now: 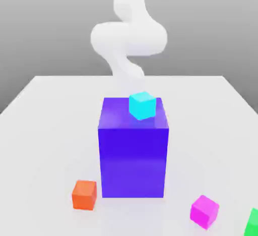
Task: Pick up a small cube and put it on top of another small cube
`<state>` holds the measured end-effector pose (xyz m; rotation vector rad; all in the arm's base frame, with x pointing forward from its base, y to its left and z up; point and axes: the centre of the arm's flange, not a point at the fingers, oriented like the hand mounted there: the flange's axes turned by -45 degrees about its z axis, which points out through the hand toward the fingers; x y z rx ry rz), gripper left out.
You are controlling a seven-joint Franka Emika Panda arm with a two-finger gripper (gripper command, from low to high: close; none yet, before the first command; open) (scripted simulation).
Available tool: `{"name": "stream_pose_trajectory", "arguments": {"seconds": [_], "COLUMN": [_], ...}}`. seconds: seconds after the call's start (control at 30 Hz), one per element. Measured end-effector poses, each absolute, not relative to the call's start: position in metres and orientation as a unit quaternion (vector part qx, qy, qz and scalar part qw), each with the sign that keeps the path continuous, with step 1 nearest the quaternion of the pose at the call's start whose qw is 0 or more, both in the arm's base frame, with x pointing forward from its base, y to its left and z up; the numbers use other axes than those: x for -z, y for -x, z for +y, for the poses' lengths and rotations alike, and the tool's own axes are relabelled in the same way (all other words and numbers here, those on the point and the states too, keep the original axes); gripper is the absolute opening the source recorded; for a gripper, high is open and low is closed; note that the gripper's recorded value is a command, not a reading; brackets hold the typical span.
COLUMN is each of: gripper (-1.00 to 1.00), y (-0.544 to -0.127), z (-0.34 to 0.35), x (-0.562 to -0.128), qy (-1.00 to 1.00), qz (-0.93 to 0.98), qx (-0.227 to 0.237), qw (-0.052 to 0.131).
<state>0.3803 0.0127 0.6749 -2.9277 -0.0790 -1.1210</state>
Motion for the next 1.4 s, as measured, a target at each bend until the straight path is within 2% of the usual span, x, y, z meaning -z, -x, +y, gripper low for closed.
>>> {"name": "stream_pose_trajectory", "arguments": {"seconds": [0.23, 0.47, 0.63, 0.87, 1.03, 1.07, 1.27, 1.4], "gripper": [0.00, 0.00, 0.00, 0.00, 0.00, -1.00, -1.00, -1.00], "y": [-0.454, -0.486, -0.482, -0.451, -0.446, -0.445, -0.445, -0.446], "z": [0.059, 0.110, 0.149, 0.179, 0.182, 0.182, 0.182, 0.183], "x": [-0.558, -0.429, -0.334, -0.204, -0.137, -0.129, -0.126, -0.162], "qy": [0.957, 0.962, 0.952, 0.929, 0.925, 0.925, 0.925, 0.925], "qz": [-0.120, -0.214, -0.287, -0.370, -0.379, -0.379, -0.379, -0.379], "qx": [0.264, 0.171, 0.103, 0.011, 0.000, 0.000, 0.000, 0.000], "qw": [0.003, 0.002, 0.002, 0.000, 0.000, 0.000, 0.000, 0.000]}}
